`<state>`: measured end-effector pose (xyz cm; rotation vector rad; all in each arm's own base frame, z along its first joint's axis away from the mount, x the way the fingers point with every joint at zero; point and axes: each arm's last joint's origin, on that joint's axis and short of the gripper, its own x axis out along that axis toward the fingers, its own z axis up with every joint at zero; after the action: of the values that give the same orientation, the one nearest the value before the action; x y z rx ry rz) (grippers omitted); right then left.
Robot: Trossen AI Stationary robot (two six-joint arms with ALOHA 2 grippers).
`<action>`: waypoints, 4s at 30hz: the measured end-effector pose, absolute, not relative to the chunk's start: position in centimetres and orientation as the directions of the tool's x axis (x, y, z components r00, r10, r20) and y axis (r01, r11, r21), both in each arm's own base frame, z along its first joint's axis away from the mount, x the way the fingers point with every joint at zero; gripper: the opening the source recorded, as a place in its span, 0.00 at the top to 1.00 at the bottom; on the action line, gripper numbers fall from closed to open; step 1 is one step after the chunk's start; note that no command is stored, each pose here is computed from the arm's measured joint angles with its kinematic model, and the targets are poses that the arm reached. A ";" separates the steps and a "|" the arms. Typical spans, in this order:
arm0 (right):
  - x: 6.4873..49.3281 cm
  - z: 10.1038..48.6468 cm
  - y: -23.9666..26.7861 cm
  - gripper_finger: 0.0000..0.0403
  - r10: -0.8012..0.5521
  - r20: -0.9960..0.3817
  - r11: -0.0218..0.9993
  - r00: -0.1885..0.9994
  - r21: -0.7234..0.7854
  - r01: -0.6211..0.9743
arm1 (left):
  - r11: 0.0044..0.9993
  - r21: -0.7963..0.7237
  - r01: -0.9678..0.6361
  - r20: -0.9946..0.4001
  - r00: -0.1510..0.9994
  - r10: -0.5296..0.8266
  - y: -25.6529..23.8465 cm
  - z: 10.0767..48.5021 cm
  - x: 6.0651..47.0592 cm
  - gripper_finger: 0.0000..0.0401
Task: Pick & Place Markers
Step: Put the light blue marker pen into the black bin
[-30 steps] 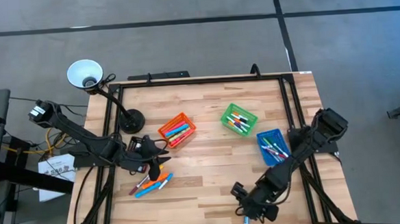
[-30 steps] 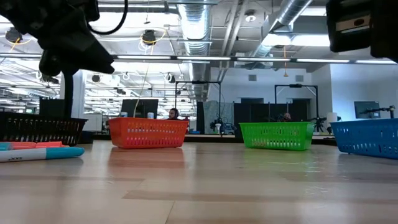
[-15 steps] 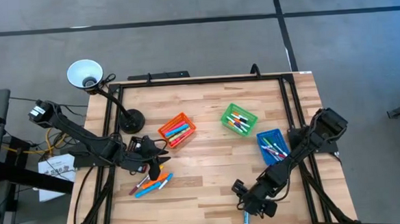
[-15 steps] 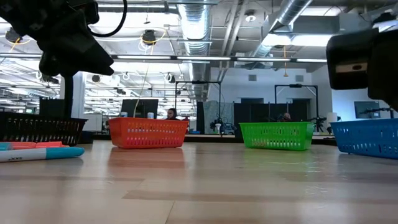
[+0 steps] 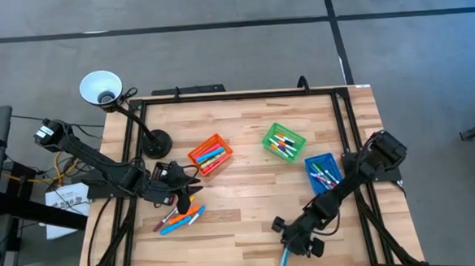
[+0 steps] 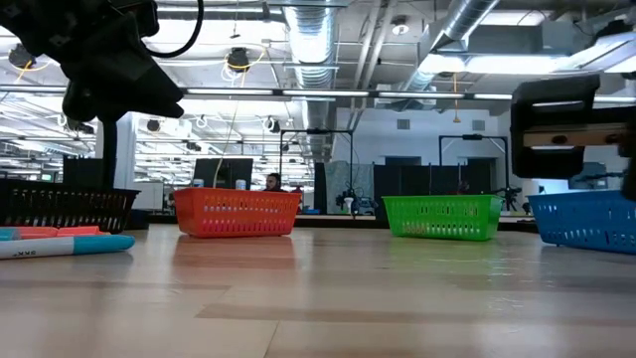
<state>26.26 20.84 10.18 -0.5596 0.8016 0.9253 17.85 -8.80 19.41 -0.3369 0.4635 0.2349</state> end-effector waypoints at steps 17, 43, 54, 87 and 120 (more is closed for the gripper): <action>31.7 16.9 16.1 0.79 0.005 -0.629 0.801 0.777 -0.463 -0.380 | 0.930 -0.229 -0.287 -0.413 0.894 0.175 -8.8 20.0 18.1 0.68; 34.8 18.1 5.6 0.84 -0.242 -0.606 0.937 0.758 -0.350 0.019 | 0.971 0.219 -0.100 -0.356 0.918 0.175 -3.3 17.2 24.9 0.54; 35.0 18.3 5.7 0.84 -0.214 -0.594 0.944 0.776 -0.331 0.007 | 0.974 0.226 0.016 -0.263 0.964 0.045 -4.0 17.0 26.1 0.55; 35.8 19.4 6.2 0.74 -0.118 -0.484 0.979 0.867 -0.201 0.021 | 0.985 0.170 0.035 -0.264 0.964 0.011 -4.2 17.0 26.1 0.82; 35.2 18.4 6.1 0.39 -0.133 -0.584 0.983 0.801 -0.179 0.033 | 0.949 0.130 -0.288 -0.418 0.852 0.316 -6.4 19.3 19.8 0.80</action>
<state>35.16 6.09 18.42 -0.1627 0.6371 -0.0898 19.83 -6.37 19.33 0.0633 0.4504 0.3182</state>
